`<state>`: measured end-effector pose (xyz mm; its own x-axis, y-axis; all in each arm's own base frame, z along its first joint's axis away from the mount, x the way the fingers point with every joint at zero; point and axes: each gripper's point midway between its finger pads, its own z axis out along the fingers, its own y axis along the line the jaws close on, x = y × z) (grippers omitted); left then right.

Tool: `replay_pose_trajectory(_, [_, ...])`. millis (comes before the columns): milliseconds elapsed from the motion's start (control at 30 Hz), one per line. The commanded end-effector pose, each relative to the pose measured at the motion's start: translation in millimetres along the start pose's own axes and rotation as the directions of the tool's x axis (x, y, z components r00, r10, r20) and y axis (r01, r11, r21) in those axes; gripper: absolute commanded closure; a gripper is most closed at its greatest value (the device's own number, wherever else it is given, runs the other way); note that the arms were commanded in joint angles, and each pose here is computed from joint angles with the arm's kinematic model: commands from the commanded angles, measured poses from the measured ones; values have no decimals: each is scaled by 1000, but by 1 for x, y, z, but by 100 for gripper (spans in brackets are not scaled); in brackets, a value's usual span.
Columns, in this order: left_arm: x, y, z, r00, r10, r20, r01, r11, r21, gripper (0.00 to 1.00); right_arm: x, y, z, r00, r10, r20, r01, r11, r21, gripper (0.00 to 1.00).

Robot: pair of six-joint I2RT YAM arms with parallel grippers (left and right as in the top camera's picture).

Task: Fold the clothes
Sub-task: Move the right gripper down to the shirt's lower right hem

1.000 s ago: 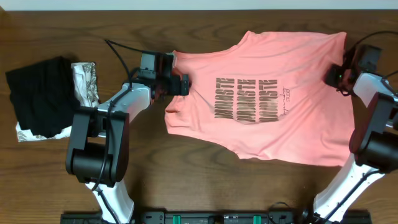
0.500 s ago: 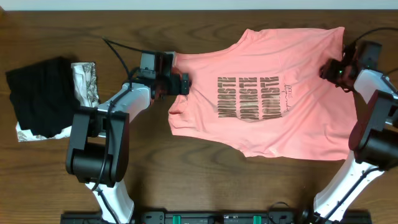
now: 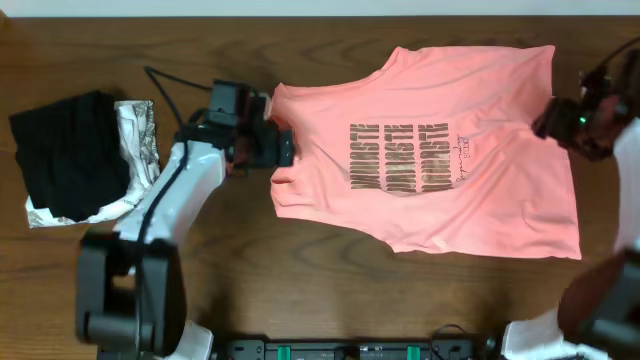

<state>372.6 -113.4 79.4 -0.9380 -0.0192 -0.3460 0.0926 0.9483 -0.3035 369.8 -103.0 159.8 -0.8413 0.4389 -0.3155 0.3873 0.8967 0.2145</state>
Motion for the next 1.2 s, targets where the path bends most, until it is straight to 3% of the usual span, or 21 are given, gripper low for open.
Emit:
replay_pose_trajectory(0, [23, 6, -6, 995, -44, -87, 41, 999, -31, 2, 29, -15, 2, 993, 20, -115, -10, 997, 82, 32])
replay_pose_trajectory(133, [58, 13, -4, 975, -80, -209, 68, 996, -62, 2, 62, -30, 13, 973, 46, -224, -13, 989, 147, 29])
replay_pose_trajectory(367, [88, 16, 6, 954, -100, -283, 89, 995, -49, 2, 113, -61, 49, 935, 180, -306, -106, 964, 245, 21])
replay_pose_trajectory(467, [92, 16, 7, 951, -102, -293, 93, 995, -48, 2, 125, -71, 58, 921, 242, -306, -161, 950, 267, 20])
replay_pose_trajectory(633, [96, -4, 6, 947, -54, -316, 82, 994, 75, 2, 135, -90, 60, 886, 365, -286, -276, 911, 306, 18])
replay_pose_trajectory(1167, [129, 2, 10, 913, -83, -399, 116, 992, 59, 2, 177, -152, 63, 737, 634, -235, -532, 758, 377, 19])
